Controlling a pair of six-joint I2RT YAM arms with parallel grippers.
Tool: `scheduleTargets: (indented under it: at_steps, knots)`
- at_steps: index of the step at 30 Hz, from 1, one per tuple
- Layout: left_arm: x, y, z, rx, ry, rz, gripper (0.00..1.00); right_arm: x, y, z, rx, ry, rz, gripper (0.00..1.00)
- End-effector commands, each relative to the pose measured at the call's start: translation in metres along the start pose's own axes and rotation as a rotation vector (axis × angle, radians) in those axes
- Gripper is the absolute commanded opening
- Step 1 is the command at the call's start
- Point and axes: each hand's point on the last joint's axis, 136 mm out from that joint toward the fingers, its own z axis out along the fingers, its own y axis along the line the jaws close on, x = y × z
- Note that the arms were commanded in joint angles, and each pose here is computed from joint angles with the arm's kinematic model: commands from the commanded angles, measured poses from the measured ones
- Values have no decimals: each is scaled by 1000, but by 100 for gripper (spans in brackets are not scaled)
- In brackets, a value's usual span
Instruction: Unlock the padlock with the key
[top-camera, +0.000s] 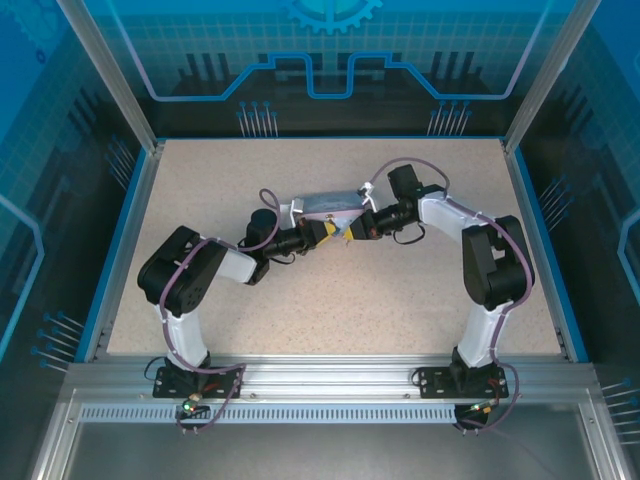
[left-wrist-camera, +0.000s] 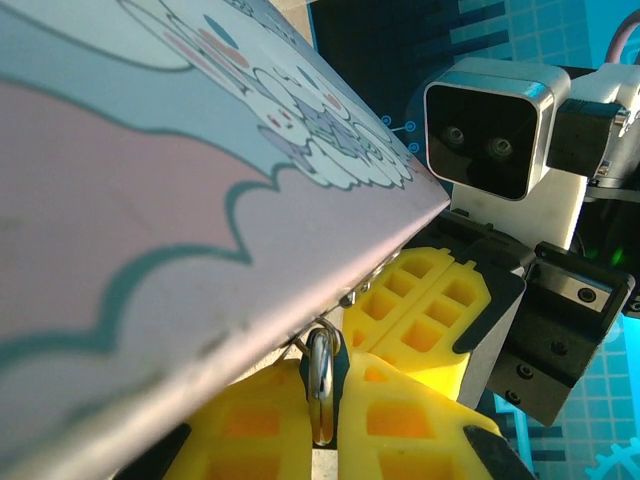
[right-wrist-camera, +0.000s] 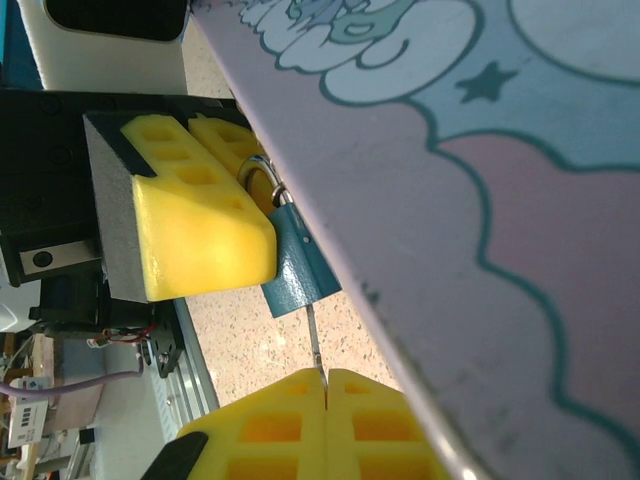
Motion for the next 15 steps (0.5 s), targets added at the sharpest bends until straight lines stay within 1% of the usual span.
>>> scheduleTargets:
  at_steps: [1,4,8,15]
  knots:
    - [25,-24,1,97,120,50,0,-26,5,-6,-32,-59,-84,0]
    - [23,-28,3,111,115,52,0,-19,3,2,-23,-33,-78,0]
    - [22,-33,4,126,107,53,0,-16,-6,10,-11,-37,-52,0]
    - [18,-41,5,156,90,45,0,-10,-7,21,-37,-38,-25,0]
